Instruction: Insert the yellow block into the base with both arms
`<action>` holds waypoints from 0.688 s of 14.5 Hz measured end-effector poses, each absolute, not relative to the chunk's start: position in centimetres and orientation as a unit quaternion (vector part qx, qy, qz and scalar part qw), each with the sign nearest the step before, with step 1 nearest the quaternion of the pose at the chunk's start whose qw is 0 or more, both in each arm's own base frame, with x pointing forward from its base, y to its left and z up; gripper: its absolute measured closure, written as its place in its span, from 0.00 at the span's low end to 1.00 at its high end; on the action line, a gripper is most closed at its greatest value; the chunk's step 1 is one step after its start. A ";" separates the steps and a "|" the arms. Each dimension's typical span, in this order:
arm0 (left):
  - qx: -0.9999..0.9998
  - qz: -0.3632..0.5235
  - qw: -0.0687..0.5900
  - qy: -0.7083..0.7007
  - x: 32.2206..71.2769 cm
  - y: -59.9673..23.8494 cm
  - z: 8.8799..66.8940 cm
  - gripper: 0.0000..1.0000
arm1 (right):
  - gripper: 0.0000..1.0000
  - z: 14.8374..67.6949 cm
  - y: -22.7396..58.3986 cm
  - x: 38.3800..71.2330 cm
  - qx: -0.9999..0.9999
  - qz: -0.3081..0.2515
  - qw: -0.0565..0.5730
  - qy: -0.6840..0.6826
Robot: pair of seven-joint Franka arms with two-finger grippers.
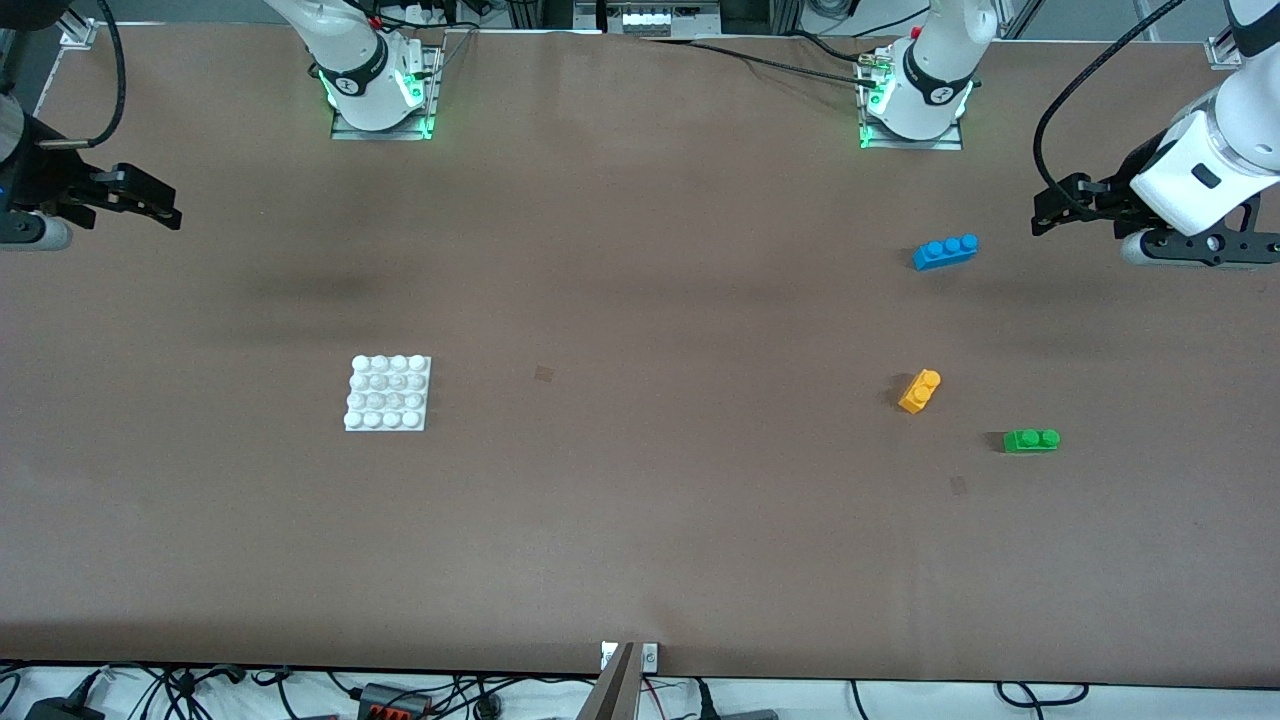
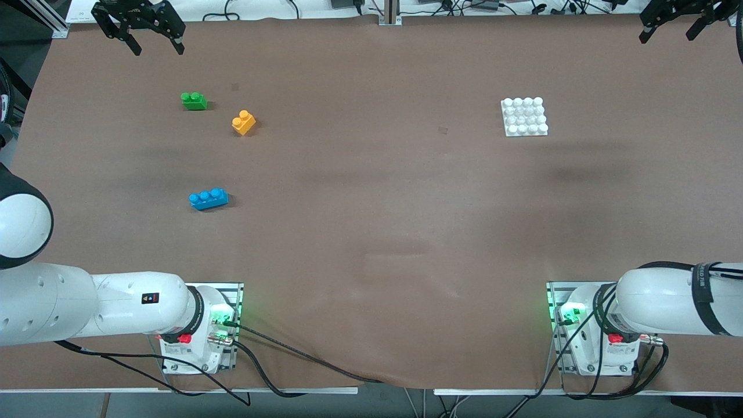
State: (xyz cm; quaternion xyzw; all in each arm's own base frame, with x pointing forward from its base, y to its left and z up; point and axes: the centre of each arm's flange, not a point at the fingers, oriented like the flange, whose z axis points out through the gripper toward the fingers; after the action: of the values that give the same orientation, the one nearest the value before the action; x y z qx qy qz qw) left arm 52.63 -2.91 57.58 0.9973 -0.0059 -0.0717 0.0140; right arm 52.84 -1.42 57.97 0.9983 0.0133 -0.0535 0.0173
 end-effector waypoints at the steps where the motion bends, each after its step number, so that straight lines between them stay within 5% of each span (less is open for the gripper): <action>1: 0.997 -0.072 0.014 -0.006 52.6 -2.9 57.6 0.00 | 0.00 57.5 -1.3 53.0 0.998 -0.059 0.017 0.014; 10: 0.997 -0.073 0.014 -0.006 52.6 -2.9 57.6 0.00 | 0.00 44.5 -0.7 61.3 0.990 -0.137 -0.012 0.020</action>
State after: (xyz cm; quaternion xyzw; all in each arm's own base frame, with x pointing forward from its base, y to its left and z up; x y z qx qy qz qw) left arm 52.59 -2.92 57.57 0.9972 -0.0060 -0.0733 0.0139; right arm 61.35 -0.72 44.47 0.9903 0.0204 -0.1367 -0.0124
